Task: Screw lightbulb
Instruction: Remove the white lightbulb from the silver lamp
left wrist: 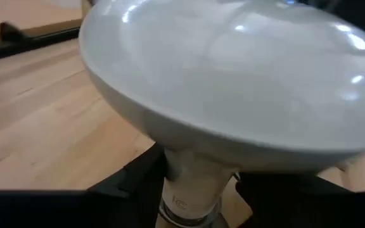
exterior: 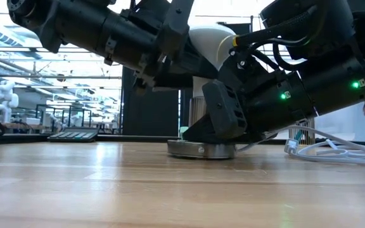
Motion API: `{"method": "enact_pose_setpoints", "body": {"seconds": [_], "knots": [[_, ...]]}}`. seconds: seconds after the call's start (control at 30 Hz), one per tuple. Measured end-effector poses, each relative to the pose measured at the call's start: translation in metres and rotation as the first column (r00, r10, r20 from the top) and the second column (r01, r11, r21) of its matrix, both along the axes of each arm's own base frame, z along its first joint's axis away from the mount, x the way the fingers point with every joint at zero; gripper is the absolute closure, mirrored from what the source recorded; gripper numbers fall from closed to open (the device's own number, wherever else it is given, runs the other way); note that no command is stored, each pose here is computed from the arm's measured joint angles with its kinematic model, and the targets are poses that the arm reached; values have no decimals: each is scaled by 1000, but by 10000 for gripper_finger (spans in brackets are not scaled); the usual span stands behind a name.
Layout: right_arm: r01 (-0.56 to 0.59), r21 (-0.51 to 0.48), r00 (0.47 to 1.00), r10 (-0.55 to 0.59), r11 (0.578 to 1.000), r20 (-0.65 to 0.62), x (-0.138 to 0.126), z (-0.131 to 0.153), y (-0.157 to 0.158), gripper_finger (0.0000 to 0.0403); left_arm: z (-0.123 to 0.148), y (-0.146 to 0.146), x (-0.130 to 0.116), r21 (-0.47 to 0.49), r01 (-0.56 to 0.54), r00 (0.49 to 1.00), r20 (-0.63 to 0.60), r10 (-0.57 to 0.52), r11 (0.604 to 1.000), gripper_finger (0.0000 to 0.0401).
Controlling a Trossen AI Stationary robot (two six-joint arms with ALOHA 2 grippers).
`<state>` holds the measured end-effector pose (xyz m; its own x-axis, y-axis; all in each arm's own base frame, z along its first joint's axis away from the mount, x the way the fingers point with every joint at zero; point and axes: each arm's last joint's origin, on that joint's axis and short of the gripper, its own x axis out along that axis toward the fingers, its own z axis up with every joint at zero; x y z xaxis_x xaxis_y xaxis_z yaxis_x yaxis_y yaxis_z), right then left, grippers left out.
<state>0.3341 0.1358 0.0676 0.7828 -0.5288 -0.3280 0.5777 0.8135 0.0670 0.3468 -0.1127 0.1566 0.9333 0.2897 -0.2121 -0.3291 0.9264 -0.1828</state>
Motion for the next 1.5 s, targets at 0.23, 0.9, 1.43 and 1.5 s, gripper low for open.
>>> {"method": "enact_pose_setpoints", "body": {"seconds": [0.23, 0.9, 1.43, 1.5], "knots": [[-12, 6, 1000, 12, 1000, -5, 0, 0, 0, 220, 3, -3, 0, 56, 42, 999, -8, -41, 998, 147], [-17, 9, 1000, 18, 1000, -7, 0, -1, 0, 220, 18, 1, -8, 148, 197, 974, -145, -176, 969, 129], [-22, 20, 1000, 22, 1000, -5, 0, -1, 1, 220, 10, 28, -1, 106, 364, 911, -246, -330, 925, 129], [-22, 17, 1000, 22, 1000, -6, 0, -1, 1, 220, 10, 31, 0, 113, 423, 887, -255, -386, 899, 129]]}}
